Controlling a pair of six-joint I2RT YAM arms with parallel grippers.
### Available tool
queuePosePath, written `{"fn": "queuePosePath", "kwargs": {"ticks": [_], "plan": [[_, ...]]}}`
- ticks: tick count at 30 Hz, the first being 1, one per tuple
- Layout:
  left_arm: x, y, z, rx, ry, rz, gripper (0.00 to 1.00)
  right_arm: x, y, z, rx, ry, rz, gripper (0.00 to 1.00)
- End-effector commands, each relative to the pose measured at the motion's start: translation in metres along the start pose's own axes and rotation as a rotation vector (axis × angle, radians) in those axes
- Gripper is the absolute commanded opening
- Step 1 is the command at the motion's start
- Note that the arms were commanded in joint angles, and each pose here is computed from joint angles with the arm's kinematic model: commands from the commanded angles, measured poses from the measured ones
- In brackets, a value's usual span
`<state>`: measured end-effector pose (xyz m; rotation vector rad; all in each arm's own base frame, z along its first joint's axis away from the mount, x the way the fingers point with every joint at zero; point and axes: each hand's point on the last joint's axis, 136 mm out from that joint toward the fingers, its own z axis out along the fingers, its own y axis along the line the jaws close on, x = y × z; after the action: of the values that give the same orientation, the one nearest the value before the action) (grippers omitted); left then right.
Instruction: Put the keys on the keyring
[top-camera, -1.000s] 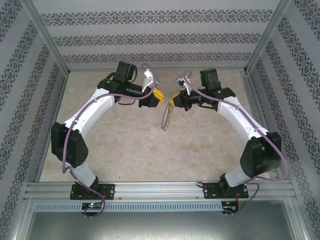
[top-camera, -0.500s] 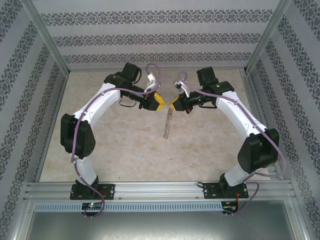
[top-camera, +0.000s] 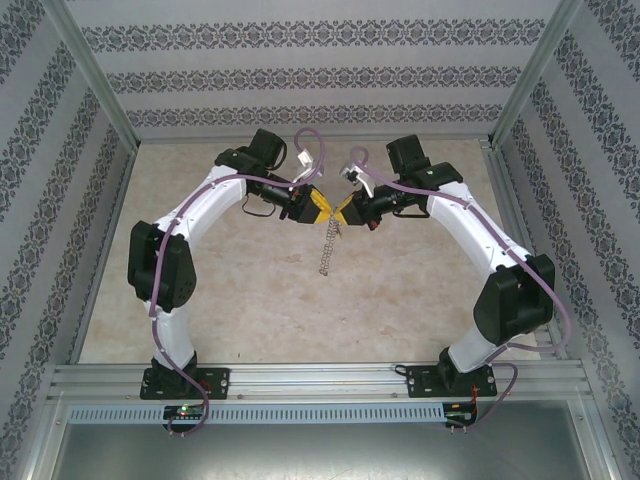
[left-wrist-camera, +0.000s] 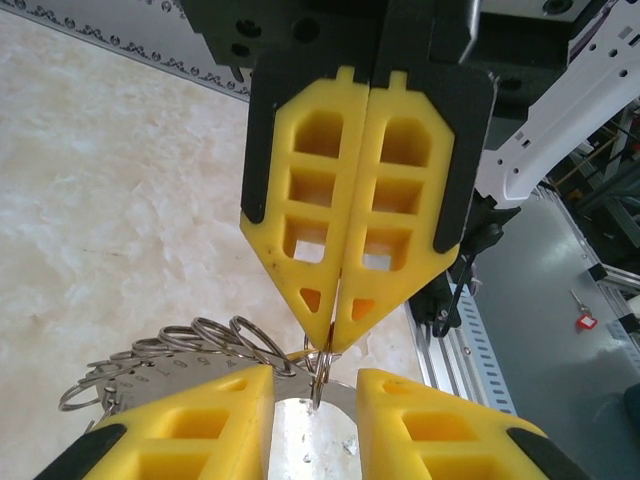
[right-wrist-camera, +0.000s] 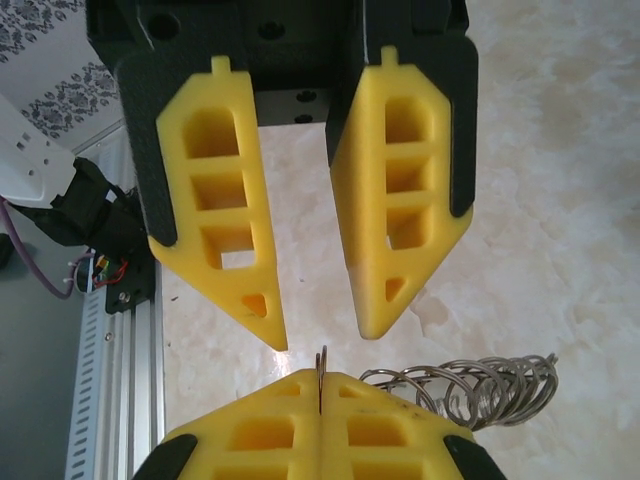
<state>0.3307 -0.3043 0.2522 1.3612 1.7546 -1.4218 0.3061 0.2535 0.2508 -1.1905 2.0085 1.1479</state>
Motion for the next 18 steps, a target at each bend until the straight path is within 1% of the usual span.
{"fn": "queuePosePath", "kwargs": {"ticks": [1, 11, 15, 18], "plan": [[-0.005, -0.010, 0.003, 0.055, -0.018, 0.021, 0.28, -0.017, 0.009, -0.001, -0.022, -0.036, -0.065, 0.00], [-0.007, -0.015, 0.011, 0.080, -0.017, 0.027, 0.26, -0.019, 0.008, 0.002, -0.025, -0.038, -0.070, 0.00], [-0.005, -0.015, 0.014, 0.086, -0.012, 0.027, 0.21, -0.019, 0.008, 0.002, -0.021, -0.037, -0.071, 0.00], [-0.004, -0.015, 0.015, 0.089, -0.011, 0.021, 0.14, -0.019, 0.008, 0.002, -0.017, -0.038, -0.074, 0.00]]}}
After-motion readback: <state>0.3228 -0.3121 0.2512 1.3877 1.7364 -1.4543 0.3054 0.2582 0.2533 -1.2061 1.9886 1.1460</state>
